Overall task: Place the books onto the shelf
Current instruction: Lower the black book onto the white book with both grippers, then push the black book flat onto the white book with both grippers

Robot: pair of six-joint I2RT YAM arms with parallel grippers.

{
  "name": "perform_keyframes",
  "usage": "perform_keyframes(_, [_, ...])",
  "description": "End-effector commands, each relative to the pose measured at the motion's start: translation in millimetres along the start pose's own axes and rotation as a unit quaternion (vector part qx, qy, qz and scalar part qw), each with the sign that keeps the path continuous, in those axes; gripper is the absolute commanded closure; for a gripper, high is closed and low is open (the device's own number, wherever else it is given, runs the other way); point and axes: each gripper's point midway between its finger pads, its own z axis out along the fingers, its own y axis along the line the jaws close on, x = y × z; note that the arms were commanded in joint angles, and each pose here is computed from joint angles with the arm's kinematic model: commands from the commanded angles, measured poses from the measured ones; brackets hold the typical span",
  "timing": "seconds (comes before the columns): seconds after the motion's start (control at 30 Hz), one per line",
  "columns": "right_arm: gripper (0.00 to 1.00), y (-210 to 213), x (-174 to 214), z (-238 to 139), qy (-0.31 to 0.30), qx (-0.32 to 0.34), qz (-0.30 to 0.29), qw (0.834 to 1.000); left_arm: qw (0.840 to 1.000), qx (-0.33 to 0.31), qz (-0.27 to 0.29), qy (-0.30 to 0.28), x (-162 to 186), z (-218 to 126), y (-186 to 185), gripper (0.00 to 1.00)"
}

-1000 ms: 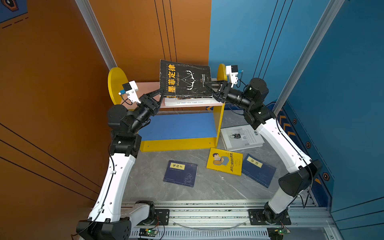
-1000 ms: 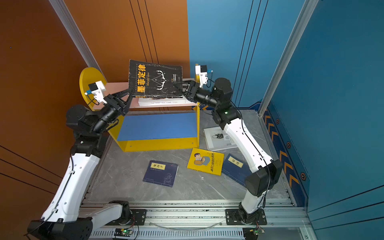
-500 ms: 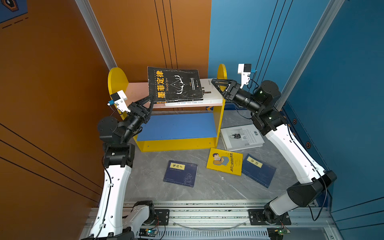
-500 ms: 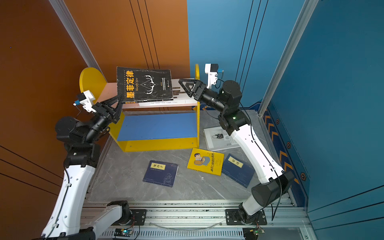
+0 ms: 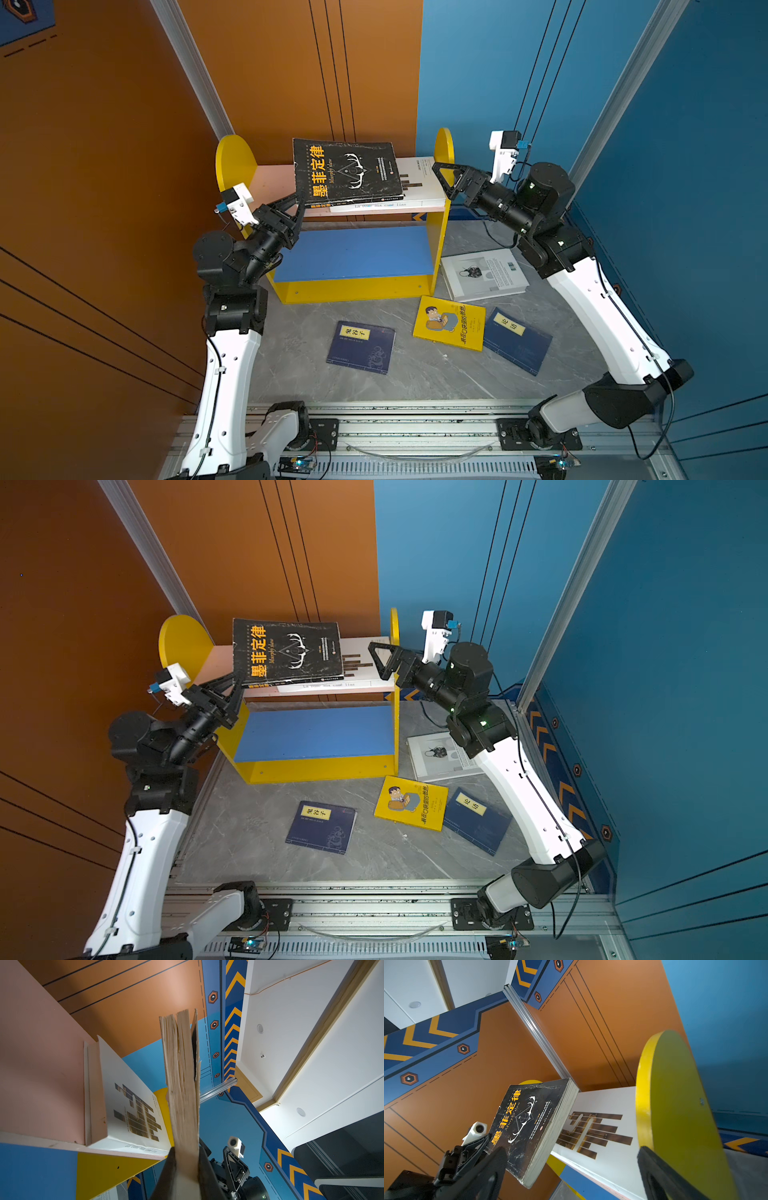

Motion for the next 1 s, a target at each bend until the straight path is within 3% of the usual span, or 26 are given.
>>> perform_keyframes(0.0, [0.00, -10, -18, -19, -0.030, 0.072, -0.065, 0.995, 0.999, 0.034, 0.029, -0.014, -3, 6, -37, 1.00])
perform_keyframes(0.23, [0.00, -24, -14, -8, -0.042, 0.118, -0.091, 0.988, 0.999, 0.007, 0.047, 0.015, 18, 41, -32, 1.00])
perform_keyframes(0.47, [0.00, -41, -7, 5, -0.040, 0.165, -0.098, 0.981, 0.998, -0.026, 0.050, 0.003, 24, 63, -16, 1.00])
perform_keyframes(0.97, [0.00, -62, 24, 32, 0.021, 0.177, -0.093, 0.980, 0.999, -0.030, 0.033, 0.021, 39, 92, 0, 1.00])
